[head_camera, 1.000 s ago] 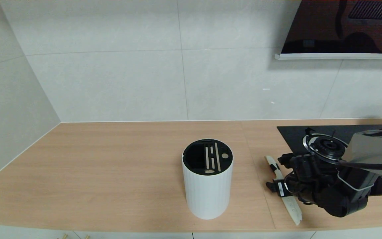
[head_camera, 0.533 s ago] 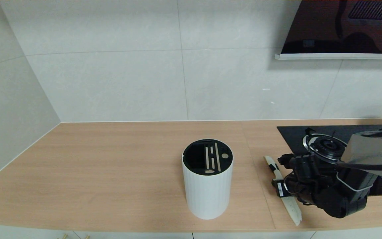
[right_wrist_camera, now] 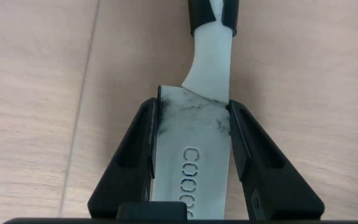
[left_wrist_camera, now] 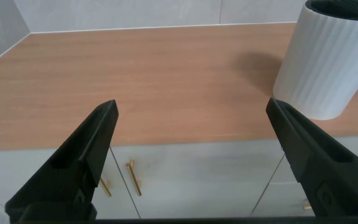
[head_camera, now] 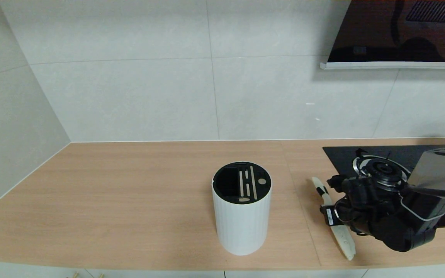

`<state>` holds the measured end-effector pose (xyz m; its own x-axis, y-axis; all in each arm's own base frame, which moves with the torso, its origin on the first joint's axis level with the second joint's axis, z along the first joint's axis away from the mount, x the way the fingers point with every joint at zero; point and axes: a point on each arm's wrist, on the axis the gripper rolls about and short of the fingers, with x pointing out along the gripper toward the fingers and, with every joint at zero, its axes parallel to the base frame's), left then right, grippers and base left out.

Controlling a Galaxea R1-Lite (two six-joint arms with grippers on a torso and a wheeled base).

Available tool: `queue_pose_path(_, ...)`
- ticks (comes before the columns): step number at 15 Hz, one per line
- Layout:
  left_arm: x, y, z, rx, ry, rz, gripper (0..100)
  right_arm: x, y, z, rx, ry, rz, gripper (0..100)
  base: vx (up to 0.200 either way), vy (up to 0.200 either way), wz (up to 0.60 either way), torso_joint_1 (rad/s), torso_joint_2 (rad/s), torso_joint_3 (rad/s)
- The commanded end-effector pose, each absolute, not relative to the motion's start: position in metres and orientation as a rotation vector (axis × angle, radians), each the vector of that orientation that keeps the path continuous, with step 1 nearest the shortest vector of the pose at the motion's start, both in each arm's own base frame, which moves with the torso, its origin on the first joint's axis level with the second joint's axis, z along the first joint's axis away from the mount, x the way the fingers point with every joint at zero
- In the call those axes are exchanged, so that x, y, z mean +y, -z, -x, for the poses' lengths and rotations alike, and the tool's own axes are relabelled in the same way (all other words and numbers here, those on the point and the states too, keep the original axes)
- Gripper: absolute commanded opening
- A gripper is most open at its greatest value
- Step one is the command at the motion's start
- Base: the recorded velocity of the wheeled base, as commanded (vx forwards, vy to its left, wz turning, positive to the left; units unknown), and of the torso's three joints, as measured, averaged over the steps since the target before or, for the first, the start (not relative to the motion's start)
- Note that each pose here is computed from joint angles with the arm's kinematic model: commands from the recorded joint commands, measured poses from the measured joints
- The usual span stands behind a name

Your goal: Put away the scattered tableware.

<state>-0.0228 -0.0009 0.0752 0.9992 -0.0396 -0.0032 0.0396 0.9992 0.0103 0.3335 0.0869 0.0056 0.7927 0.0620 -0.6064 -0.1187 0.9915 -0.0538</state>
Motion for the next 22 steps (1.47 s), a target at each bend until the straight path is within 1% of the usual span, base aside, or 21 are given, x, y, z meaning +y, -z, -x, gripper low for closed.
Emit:
queue_pose_path(1, -0.001, -0.075, 0.023, 0.003, 0.032, -0.011, 100, 0.085, -0.046, -0.322, 0.549, -0.105, 0.070, 0, 0.000, 0.000, 0.00, 0.000, 0.00, 0.000)
queue_pose_path(5, -0.001, -0.075, 0.023, 0.003, 0.029, -0.012, 100, 0.090, -0.088, -0.292, 0.446, -0.150, 0.058, 0, 0.000, 0.000, 0.00, 0.000, 0.00, 0.000)
queue_pose_path(10, -0.001, -0.075, 0.023, 0.003, 0.031, -0.032, 100, 0.098, -0.116, -0.272, 0.362, -0.196, 0.047, 0, 0.000, 0.000, 0.00, 0.000, 0.00, 0.000)
queue_pose_path(11, -0.001, -0.076, 0.023, -0.008, 0.029, -0.032, 100, 0.098, -0.125, -0.268, 0.329, -0.205, 0.039, 0, 0.000, 0.000, 0.00, 0.000, 0.00, 0.000)
queue_pose_path(12, -0.001, -0.085, 0.024, -0.071, 0.036, -0.021, 100, 0.098, -0.138, -0.265, 0.286, -0.210, 0.029, 0, 0.000, 0.000, 0.00, 0.000, 0.00, 0.000)
queue_pose_path(13, -0.001, -0.098, 0.028, -0.136, 0.062, 0.007, 100, 0.097, -0.152, -0.261, 0.237, -0.213, 0.017, 0, 0.000, 0.000, 0.00, 0.000, 0.00, 0.000)
queue_pose_path(14, -0.002, -0.104, 0.030, -0.148, 0.092, 0.015, 100, 0.097, -0.160, -0.261, 0.211, -0.214, 0.010, 0, 0.000, 0.000, 0.00, 0.000, 0.00, 0.000)
queue_pose_path(15, -0.004, -0.120, 0.035, -0.102, 0.190, 0.013, 100, 0.099, -0.181, -0.263, 0.165, -0.221, -0.002, 0, 0.000, 0.000, 0.00, 0.000, 0.00, 0.000)
queue_pose_path(16, -0.005, -0.136, 0.037, -0.048, 0.240, 0.017, 100, 0.106, -0.193, -0.262, 0.139, -0.245, -0.007, 0, 0.000, 0.000, 0.00, 0.000, 0.00, 0.000)
queue_pose_path(17, -0.006, -0.163, 0.032, 0.029, 0.277, 0.025, 100, 0.112, -0.201, -0.259, 0.110, -0.267, -0.016, 0, 0.000, 0.000, 0.00, 0.000, 0.00, 0.000)
queue_pose_path(18, -0.006, -0.189, 0.017, 0.085, 0.279, 0.019, 100, 0.117, -0.207, -0.252, 0.091, -0.295, -0.020, 0, 0.000, 0.000, 0.00, 0.000, 0.00, 0.000)
queue_pose_path(19, -0.006, -0.212, -0.004, 0.130, 0.287, -0.018, 100, 0.122, -0.211, -0.247, 0.076, -0.323, -0.024, 0, 0.000, 0.000, 0.00, 0.000, 0.00, 0.000)
queue_pose_path(20, -0.007, -0.229, -0.025, 0.157, 0.302, -0.070, 100, 0.128, -0.215, -0.245, 0.064, -0.347, -0.027, 0, 0.000, 0.000, 0.00, 0.000, 0.00, 0.000)
queue_pose_path(21, -0.008, -0.243, -0.045, 0.177, 0.344, -0.080, 100, 0.135, -0.221, -0.244, 0.048, -0.373, -0.031, 0, 0.000, 0.000, 0.00, 0.000, 0.00, 0.000)
queue_pose_path(22, -0.012, -0.257, -0.063, 0.194, 0.422, -0.078, 100, 0.143, -0.231, -0.246, 0.017, -0.397, -0.039, 0, 0.000, 0.000, 0.00, 0.000, 0.00, 0.000)
